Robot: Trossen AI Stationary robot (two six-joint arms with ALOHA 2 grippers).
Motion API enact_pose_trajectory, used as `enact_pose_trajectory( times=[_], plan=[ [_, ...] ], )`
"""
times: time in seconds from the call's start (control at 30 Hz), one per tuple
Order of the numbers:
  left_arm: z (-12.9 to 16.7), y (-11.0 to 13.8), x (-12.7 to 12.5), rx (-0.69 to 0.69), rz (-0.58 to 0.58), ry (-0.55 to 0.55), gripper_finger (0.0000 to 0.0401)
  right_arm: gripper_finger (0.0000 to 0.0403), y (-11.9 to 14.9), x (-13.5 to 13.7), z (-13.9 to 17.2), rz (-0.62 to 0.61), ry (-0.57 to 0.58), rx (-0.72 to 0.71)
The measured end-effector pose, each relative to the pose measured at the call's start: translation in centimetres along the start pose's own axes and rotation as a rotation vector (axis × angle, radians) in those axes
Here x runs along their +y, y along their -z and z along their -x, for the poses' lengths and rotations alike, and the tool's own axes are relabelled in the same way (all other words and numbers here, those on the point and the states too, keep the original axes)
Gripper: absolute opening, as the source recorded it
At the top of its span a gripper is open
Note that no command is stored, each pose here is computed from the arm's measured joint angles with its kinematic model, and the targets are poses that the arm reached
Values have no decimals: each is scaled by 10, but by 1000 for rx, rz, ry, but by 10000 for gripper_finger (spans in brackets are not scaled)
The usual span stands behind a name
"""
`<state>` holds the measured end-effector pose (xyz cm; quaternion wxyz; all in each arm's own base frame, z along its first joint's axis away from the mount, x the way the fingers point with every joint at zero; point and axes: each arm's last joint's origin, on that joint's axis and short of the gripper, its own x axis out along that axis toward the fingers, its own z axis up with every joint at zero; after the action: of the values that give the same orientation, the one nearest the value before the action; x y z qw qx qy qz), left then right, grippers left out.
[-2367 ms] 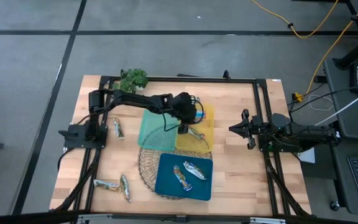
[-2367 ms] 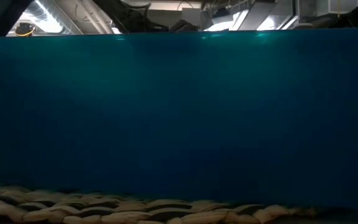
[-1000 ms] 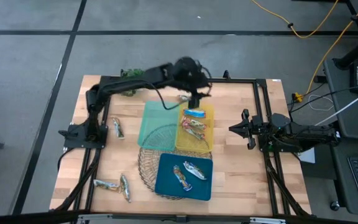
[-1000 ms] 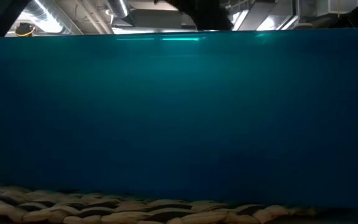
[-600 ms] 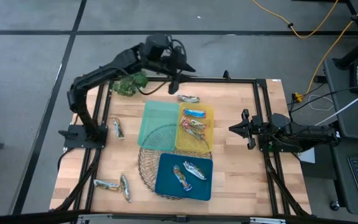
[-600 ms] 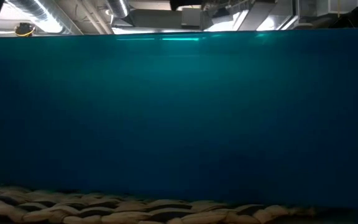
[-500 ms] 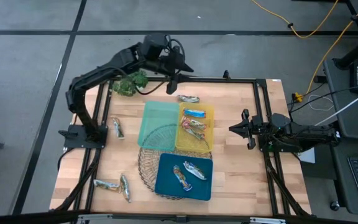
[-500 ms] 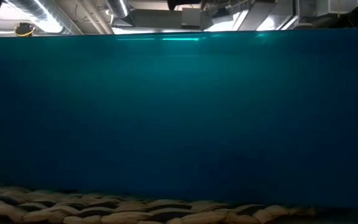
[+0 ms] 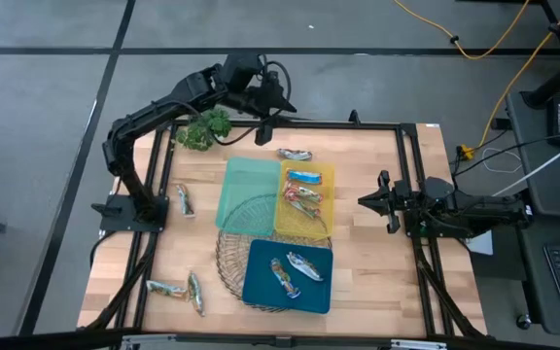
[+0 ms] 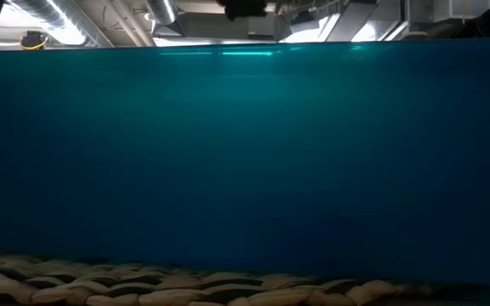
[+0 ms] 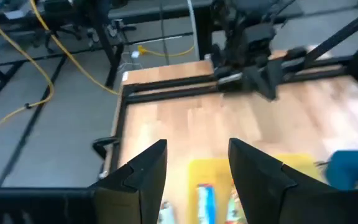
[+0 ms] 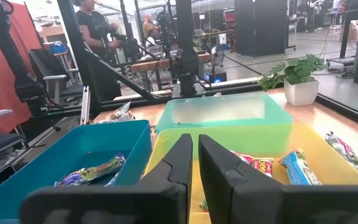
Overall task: Pick and place Granola Bars by type
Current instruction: Put the red granola bar into the yellow bin
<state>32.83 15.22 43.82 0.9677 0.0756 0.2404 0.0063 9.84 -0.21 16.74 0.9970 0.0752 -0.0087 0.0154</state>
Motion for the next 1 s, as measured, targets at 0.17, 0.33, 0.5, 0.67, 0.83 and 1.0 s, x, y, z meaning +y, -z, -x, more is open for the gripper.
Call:
enact_pose_trajectory(
  times=[0.17,0.33,0.5,0.67,0.83,1.0],
  plan=[
    [-9,19,24,76,-40,-16,166,32,0,0,0,0,0,0],
    [-37,52,49,194,-62,16,172,32,0,0,0,0,0,0],
    [-73,90,68,321,-73,82,183,32,0,0,0,0,0,0],
    [-107,128,83,409,-83,134,197,32,0,0,0,0,0,0],
    [-129,158,91,488,-62,157,205,32,0,0,0,0,0,0],
    [-138,166,87,522,-78,193,206,32,0,0,0,0,0,0]
  ],
)
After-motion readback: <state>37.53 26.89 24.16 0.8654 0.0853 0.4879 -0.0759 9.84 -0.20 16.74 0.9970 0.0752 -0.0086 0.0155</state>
